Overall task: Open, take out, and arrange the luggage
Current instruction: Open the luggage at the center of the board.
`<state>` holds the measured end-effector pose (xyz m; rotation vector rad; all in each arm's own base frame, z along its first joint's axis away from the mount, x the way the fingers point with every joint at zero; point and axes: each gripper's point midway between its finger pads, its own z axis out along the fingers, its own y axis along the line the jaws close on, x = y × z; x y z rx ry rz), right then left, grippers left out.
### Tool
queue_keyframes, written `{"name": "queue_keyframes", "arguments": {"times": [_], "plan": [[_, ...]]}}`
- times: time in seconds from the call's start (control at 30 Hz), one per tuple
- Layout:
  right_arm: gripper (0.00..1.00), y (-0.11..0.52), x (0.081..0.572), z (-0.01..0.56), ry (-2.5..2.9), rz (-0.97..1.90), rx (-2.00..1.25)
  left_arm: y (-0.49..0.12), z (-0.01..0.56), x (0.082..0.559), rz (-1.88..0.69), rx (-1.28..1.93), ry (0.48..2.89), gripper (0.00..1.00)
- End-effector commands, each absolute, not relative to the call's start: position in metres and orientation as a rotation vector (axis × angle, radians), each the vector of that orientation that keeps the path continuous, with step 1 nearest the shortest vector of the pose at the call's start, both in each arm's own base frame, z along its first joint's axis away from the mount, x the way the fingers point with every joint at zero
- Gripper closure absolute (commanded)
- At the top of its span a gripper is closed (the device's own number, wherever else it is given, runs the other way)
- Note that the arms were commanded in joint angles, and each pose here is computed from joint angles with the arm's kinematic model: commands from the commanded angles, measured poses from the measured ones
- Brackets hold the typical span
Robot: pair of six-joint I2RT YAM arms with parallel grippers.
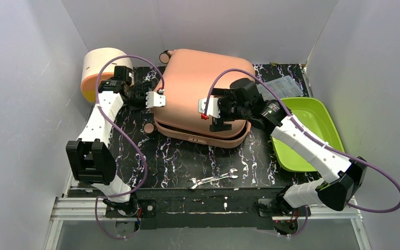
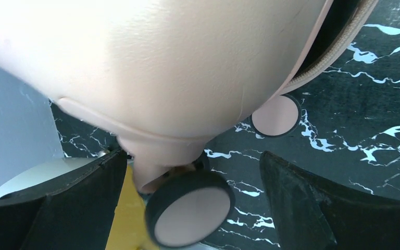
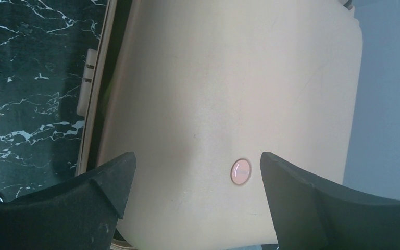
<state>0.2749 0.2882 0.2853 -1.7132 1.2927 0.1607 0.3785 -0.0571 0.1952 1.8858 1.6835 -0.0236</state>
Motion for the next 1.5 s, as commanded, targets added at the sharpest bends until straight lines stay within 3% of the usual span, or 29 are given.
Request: {"name": "queue_keyframes", "arguments": {"times": [0.0, 0.13, 0.2, 0.23, 0.33, 0.47, 0.7, 1.0, 1.13, 1.3, 1.47], "plan": [[0.02, 0.290, 0.266, 0.283, 1.301, 0.227, -1.718, -0.067, 0.194, 0.390, 0.001, 1.880, 1.573, 0.02], [0.02, 0.290, 0.259, 0.283, 1.290, 0.257, -1.732, -0.068, 0.180, 0.393, -0.021, 1.902, 1.597, 0.02], [0.02, 0.290, 0.252, 0.282, 1.275, 0.289, -1.757, -0.069, 0.175, 0.394, -0.028, 1.903, 1.618, 0.09], [0.01, 0.290, 0.247, 0.280, 1.262, 0.305, -1.777, -0.069, 0.172, 0.394, -0.038, 1.896, 1.635, 0.16], [0.02, 0.290, 0.238, 0.277, 1.229, 0.339, -1.818, -0.072, 0.171, 0.393, -0.060, 1.879, 1.649, 0.61], [0.01, 0.289, 0.233, 0.275, 1.206, 0.345, -1.855, -0.075, 0.172, 0.389, -0.084, 1.858, 1.655, 0.77], [0.02, 0.283, 0.195, 0.263, 1.081, 0.442, -2.067, -0.085, 0.220, 0.414, -0.062, 1.634, 1.677, 0.94], [0.02, 0.299, 0.195, 0.233, 1.114, 0.463, -2.079, -0.095, 0.317, 0.455, -0.008, 1.240, 1.618, 0.94], [0.13, 0.306, 0.205, 0.236, 1.152, 0.445, -1.999, -0.100, 0.335, 0.457, 0.019, 1.203, 1.587, 0.93], [0.31, 0.307, 0.248, 0.236, 1.215, 0.227, -1.856, -0.100, 0.349, 0.462, 0.048, 1.171, 1.556, 0.92], [0.28, 0.295, 0.324, 0.259, 1.277, -0.183, -1.569, -0.102, 0.349, 0.464, 0.054, 1.170, 1.558, 0.89]]}}
